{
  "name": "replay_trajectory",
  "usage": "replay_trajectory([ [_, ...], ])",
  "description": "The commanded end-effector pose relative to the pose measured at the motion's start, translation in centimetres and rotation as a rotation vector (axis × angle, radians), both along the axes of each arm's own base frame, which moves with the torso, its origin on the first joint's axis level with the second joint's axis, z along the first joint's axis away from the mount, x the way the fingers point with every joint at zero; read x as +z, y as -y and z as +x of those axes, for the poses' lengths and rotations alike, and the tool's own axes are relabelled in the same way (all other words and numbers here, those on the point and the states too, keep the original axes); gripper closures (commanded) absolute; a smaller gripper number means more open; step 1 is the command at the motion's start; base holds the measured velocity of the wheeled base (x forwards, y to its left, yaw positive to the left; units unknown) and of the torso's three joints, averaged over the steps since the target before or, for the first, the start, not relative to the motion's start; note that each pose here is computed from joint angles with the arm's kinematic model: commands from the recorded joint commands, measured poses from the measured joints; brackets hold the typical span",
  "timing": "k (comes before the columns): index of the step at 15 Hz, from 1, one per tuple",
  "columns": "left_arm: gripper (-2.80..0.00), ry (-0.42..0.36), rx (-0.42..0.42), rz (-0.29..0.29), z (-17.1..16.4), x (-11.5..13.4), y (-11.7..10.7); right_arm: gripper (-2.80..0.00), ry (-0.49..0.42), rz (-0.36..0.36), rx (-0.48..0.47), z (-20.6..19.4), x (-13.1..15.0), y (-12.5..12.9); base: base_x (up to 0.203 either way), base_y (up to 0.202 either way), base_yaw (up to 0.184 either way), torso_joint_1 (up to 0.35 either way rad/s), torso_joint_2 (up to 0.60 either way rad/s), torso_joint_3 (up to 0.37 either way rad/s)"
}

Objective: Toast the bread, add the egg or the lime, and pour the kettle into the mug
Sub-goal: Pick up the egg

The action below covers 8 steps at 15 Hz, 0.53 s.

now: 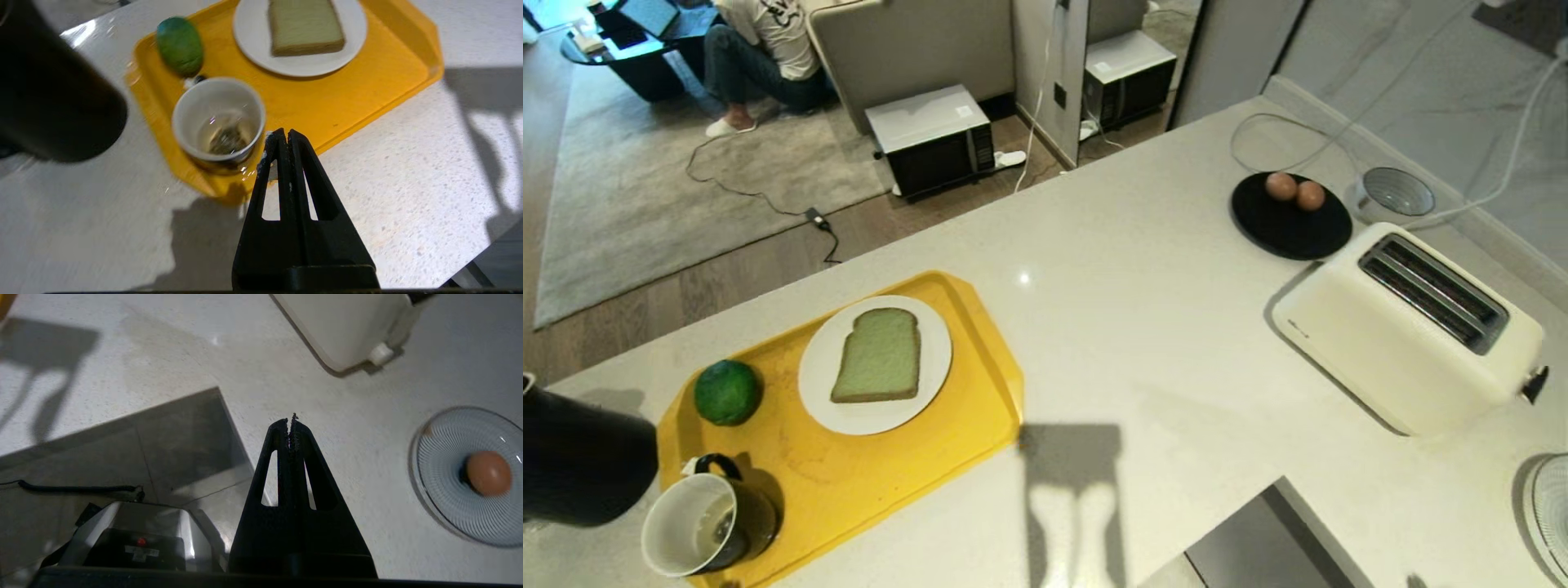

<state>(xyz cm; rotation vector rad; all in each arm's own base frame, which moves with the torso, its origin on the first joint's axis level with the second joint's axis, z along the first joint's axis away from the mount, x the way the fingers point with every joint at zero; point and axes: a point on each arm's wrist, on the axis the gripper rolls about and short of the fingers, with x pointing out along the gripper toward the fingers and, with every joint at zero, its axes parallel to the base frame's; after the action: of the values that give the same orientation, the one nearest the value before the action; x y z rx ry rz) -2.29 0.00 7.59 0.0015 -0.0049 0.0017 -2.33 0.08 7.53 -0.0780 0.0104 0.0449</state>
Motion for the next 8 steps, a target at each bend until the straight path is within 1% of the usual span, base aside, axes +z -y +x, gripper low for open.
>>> replay_trajectory([
  [1, 0.0, 0.001, 0.001, 0.0, -0.01, 0.0, 0.0, 0.0, -0.002, -0.001, 0.002, 0.01, 0.0, 0.0, 0.002, 0.007, -0.174, 0.012, 0.0, 0.002],
  [8, 0.0, 0.001, 0.001, 0.0, -0.01, 0.0, 0.0, 0.0, -0.002, 0.0, 0.002, 0.01, 0.0, 0.0, 0.002, 0.007, -0.169, 0.001, 0.0, 0.001],
])
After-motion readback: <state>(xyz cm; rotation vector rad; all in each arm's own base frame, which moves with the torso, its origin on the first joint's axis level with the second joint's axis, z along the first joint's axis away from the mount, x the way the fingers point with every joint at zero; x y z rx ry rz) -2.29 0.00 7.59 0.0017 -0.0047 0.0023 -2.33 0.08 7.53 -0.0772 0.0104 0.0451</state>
